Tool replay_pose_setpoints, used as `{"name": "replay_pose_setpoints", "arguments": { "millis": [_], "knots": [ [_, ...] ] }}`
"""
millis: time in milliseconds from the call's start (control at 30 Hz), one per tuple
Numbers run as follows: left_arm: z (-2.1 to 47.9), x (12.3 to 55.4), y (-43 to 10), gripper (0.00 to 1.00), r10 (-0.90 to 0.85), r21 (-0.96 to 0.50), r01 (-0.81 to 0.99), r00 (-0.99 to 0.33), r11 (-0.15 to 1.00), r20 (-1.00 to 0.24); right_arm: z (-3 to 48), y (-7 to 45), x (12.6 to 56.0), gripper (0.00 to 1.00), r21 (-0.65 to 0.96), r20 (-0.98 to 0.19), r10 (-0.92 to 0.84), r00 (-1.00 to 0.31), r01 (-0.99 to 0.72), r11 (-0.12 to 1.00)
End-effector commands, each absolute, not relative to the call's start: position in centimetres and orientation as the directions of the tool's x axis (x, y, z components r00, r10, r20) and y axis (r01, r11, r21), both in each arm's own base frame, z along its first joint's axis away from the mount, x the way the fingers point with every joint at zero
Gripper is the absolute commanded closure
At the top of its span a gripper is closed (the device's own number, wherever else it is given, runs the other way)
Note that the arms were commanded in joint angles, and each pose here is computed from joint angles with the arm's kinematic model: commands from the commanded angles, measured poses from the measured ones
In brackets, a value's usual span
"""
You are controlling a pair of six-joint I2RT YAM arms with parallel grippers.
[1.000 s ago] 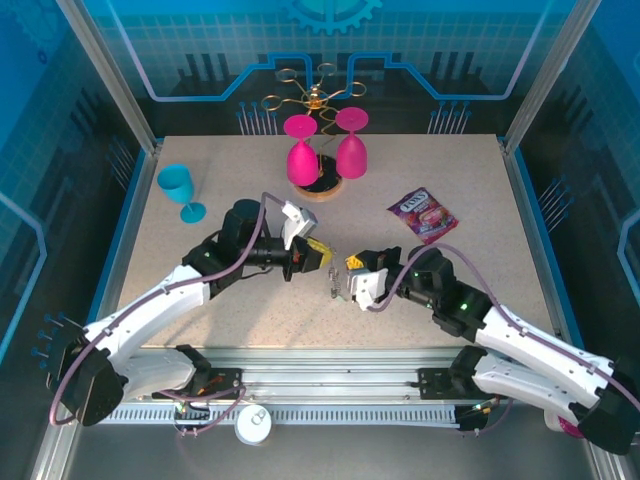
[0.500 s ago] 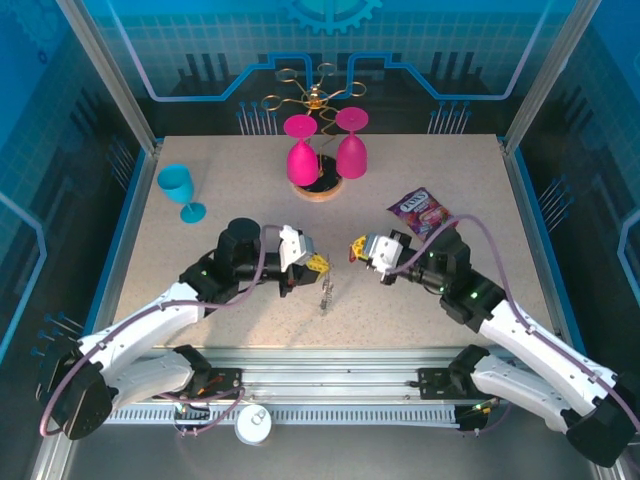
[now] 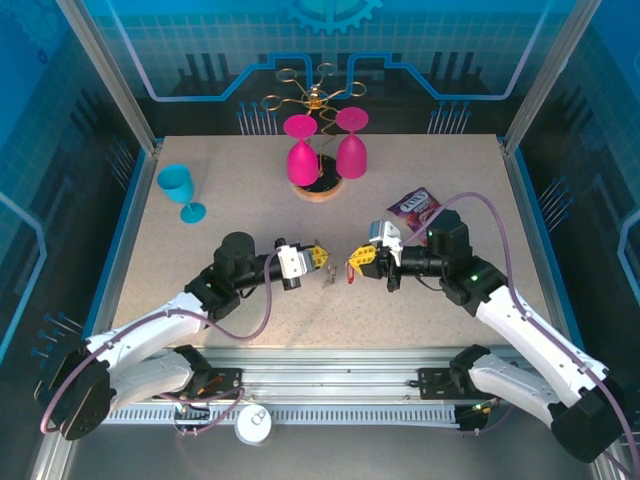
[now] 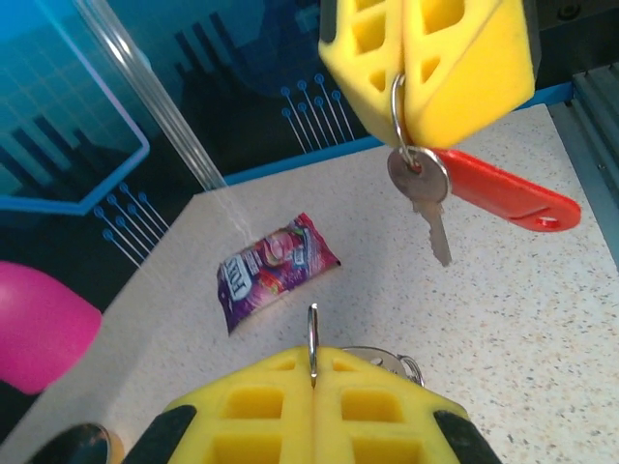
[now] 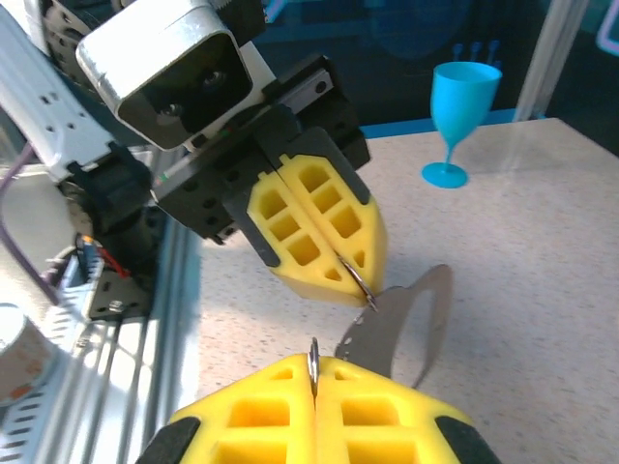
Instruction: Put the keys on the keyring
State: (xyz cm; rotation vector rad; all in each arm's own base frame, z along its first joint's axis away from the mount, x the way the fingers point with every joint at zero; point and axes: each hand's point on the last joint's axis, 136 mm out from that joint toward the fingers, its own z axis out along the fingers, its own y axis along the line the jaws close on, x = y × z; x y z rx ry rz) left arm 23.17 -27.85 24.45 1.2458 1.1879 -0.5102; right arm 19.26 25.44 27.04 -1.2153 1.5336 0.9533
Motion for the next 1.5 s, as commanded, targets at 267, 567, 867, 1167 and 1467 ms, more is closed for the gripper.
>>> {"name": "replay_pose_setpoints", "arguments": {
  "millis": [267,567,867,1167,1467],
  "knots": [
    [26.4,20.4,-28.8,1.00,0.216,0.665,0.714,0.629,0.219,-0.747,27.4,26.3,20.2,1.00,0.197,-0.948,-0.211,-0.238,-0.960,0.199],
    [26.2,20.5,-29.1,1.00,0.249,0.705,0.675,0.660,0.216,-0.708,27.6,26.9,20.1,1.00,0.242,-0.941,-0.202,-0.271,-0.957,0.159],
    [26.2,21.4,-29.0,1.00,0.285,0.702,0.665,0.642,0.253,-0.711,27.1,27.0,19.2,1.00,0.260,-0.934,-0.221,-0.280,-0.959,0.116],
    [26.3,21.5,-29.0,1.00,0.291,0.705,0.659,0.643,0.261,-0.708,26.9,27.3,19.9,1.00,0.271,-0.930,-0.216,-0.297,-0.952,0.139],
    [26.3,21.3,-29.1,1.00,0.287,0.709,0.657,0.649,0.254,-0.705,26.7,27.4,20.9,1.00,0.279,-0.926,-0.207,-0.315,-0.942,0.186]
  ]
}}
